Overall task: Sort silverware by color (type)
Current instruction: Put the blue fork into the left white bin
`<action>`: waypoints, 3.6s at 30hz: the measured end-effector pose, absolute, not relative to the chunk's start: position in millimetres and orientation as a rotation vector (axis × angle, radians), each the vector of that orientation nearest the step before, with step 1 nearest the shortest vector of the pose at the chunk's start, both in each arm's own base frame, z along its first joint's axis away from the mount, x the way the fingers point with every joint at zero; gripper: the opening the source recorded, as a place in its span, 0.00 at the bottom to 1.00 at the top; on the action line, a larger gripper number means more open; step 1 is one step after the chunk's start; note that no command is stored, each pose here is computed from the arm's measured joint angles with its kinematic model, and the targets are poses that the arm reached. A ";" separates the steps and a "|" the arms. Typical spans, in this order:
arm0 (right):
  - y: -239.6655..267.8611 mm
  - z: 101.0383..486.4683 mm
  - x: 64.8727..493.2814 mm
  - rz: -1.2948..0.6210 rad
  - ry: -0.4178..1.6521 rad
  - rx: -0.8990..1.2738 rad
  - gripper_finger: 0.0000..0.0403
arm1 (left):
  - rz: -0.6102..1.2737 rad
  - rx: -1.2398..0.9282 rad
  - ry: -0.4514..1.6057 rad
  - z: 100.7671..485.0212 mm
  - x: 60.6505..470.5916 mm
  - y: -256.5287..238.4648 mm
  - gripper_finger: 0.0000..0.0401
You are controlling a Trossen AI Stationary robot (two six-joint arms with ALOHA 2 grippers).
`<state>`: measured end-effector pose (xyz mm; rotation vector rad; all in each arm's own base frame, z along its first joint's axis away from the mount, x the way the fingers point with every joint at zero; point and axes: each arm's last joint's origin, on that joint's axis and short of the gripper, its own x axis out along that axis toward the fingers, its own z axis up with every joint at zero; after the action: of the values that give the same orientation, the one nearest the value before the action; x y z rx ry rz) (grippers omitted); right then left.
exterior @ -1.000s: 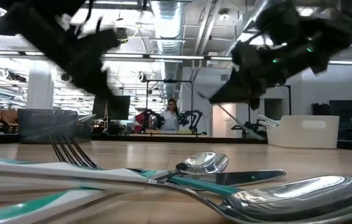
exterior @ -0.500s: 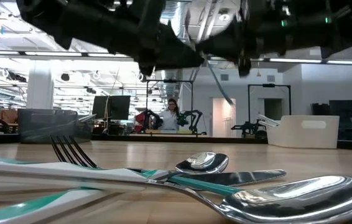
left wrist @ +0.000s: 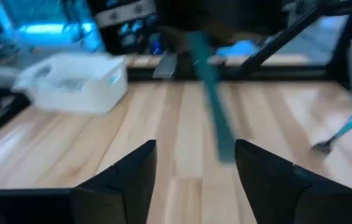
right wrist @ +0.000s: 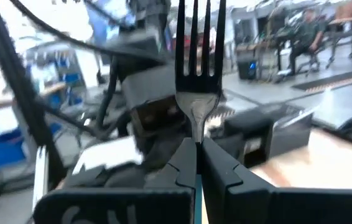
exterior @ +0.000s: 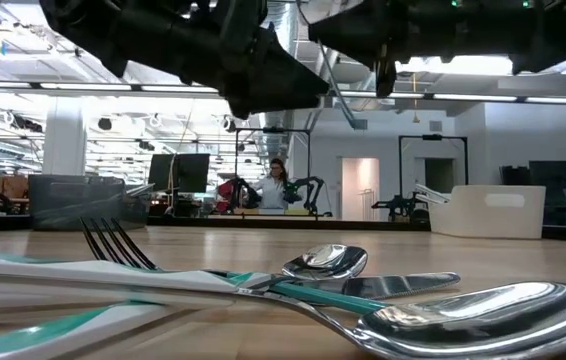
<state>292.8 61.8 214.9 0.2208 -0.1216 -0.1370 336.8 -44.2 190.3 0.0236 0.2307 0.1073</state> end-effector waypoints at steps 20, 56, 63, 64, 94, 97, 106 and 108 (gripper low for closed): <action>70.9 257.0 320.3 -0.104 -0.125 0.179 0.07 | -0.077 -0.021 0.066 206.7 341.7 -29.3 0.06; 61.0 219.8 310.9 -0.179 0.219 0.238 0.45 | 0.485 -0.904 0.724 228.0 87.9 -156.2 0.00; 60.0 217.3 309.7 -0.204 0.247 0.227 0.44 | 0.386 -0.893 1.032 233.8 72.6 -172.2 0.00; 60.0 218.3 308.8 -0.202 0.248 0.226 0.44 | 0.355 -0.875 1.112 236.8 69.6 -175.1 0.00; 44.8 218.3 311.5 -0.240 0.245 0.231 0.44 | -0.105 -0.362 1.681 300.7 105.5 -107.0 0.00; 45.6 216.6 311.2 -0.211 0.267 0.232 0.44 | -0.132 -0.352 1.717 286.7 115.1 -100.6 0.00; 44.3 220.6 284.0 -0.152 0.506 0.162 0.44 | 0.220 -0.374 1.633 270.6 127.2 -80.9 0.04; 46.8 220.0 274.9 -0.076 0.595 0.192 0.44 | 0.325 -0.371 1.544 273.6 129.9 -78.3 0.05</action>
<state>274.9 46.8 220.0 0.1923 0.5950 -0.0759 129.9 -78.3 273.6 -0.3709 1.5445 0.3247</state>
